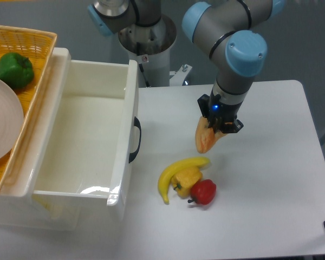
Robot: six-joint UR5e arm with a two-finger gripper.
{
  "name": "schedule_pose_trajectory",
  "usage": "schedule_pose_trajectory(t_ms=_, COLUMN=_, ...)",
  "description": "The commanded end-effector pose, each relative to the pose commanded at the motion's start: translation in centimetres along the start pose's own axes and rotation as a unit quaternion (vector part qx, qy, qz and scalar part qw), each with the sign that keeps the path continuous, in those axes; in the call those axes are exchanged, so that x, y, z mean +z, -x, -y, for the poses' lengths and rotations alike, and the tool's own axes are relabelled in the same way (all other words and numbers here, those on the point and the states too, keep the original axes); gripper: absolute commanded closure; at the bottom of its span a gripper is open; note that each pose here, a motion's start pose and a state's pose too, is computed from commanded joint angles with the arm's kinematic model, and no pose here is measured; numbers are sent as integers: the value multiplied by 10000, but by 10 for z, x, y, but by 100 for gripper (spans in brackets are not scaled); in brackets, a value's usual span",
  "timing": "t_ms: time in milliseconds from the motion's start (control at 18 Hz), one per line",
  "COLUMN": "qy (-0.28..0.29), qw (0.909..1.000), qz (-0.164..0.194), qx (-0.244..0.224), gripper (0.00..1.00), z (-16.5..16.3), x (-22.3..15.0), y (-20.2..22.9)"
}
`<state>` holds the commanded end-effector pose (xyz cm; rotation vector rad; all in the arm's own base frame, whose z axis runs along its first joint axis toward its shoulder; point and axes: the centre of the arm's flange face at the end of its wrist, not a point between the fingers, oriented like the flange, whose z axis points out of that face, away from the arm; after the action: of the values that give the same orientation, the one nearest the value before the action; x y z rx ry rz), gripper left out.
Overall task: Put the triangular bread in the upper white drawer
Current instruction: 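Hold the triangular bread slice in the gripper above the table, then lift the held bread and carry it toward the open white drawer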
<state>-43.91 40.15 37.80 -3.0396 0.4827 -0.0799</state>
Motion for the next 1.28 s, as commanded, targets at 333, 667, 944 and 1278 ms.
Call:
schedule_pose_trajectory(t_ms=333, qy=7, qw=9996, qz=8, qx=-275, gripper=98, z=2, x=-1, y=0)
schedule_pose_trajectory(t_ms=667, qy=-20, qw=9990, qz=88, qx=-437, gripper=97, z=4, x=-13, y=3)
schedule_pose_trajectory(t_ms=944, qy=-98, qw=9972, qz=238, qx=-698, gripper=97, z=21, x=-29, y=3)
schedule_pose_trajectory(t_ms=1278, qy=-142, qw=9931, qz=9, qx=-1163, gripper=97, z=41, x=-29, y=-11)
